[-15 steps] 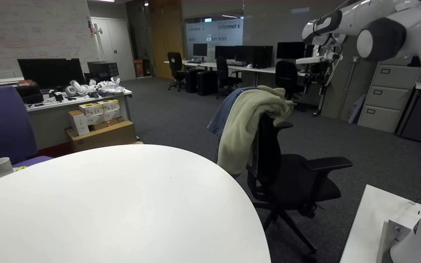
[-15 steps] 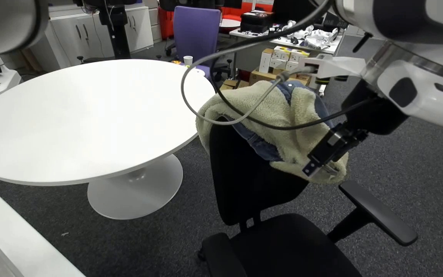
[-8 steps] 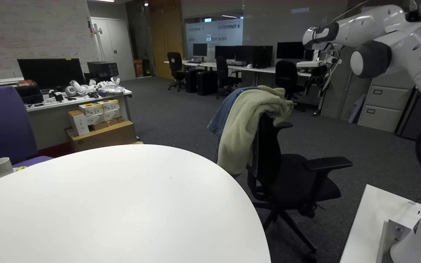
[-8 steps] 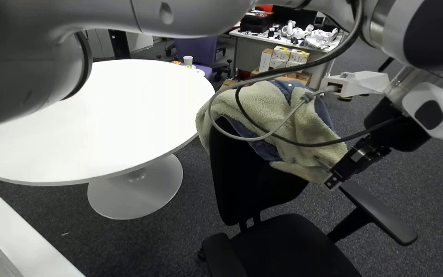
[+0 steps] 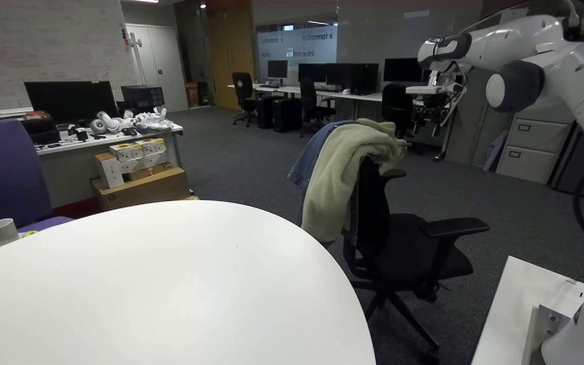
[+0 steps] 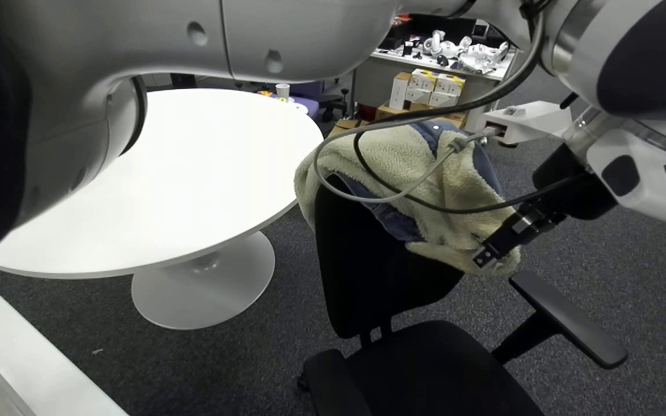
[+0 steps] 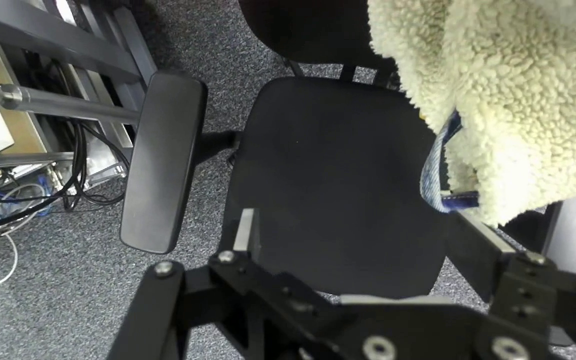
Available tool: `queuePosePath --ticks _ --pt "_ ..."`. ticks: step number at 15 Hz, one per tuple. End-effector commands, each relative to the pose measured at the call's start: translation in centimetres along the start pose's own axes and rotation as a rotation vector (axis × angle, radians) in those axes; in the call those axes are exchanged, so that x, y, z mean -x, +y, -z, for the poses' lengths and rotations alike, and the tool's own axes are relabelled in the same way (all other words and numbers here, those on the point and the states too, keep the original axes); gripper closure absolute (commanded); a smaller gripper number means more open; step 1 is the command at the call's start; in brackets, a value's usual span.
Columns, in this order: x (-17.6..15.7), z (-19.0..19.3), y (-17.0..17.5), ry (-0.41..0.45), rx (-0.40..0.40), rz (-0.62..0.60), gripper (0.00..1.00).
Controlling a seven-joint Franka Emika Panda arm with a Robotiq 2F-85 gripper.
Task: Put the jersey on the table
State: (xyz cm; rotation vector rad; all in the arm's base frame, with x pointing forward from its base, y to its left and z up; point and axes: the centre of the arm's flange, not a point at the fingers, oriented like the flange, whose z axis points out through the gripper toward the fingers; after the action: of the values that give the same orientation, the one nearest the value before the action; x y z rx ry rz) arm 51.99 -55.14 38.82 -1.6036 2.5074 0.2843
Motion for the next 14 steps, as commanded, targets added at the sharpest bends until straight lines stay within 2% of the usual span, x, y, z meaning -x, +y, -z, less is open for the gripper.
queuePosePath --ticks 1,7,14 --pt "-0.2 2.0 -2.0 -0.028 -0.009 0.019 0.00" --pt "-0.3 1.1 -2.2 -0.018 -0.016 0.037 0.00" --pt "-1.9 -2.7 -1.9 -0.017 0.034 0.027 0.00"
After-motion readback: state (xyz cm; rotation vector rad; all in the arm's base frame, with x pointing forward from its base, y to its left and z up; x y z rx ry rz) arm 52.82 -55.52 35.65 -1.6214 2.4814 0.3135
